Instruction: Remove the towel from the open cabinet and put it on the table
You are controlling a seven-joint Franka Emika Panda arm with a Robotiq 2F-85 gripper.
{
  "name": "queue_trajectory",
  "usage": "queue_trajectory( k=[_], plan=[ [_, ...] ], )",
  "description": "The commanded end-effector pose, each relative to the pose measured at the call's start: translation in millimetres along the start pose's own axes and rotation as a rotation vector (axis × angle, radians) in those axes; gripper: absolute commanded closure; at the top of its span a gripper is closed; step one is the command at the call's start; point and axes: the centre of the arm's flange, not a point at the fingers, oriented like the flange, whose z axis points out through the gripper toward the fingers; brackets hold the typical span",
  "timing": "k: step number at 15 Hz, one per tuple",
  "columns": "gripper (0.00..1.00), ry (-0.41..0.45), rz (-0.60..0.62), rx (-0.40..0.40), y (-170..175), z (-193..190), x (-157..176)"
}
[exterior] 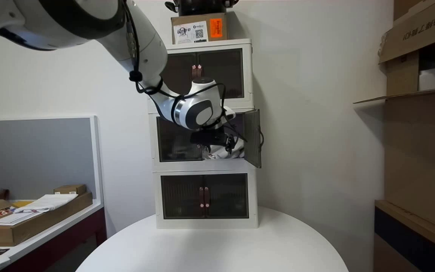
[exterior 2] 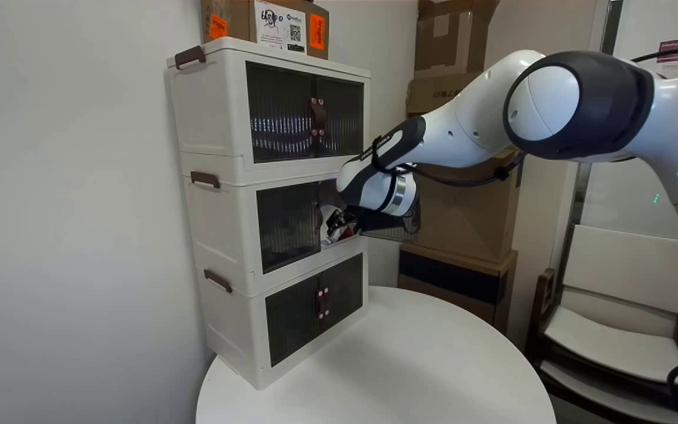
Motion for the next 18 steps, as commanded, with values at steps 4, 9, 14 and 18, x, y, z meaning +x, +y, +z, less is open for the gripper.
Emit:
queue_trajectory(
  k=[4, 9, 14, 18],
  plan=[
    [0.00, 0.144, 0.126, -0.021, -1.3, 32.4, 21.8],
    [0.09, 0.190, 0.158, -0.020, 6.3, 48.5, 26.5],
    [0.58, 0.205, 0.137, -0.017, 7.3, 54.2, 30.6],
    [0.87, 0.212, 0.128, -0.012, 5.5, 54.5, 32.8]
  ],
)
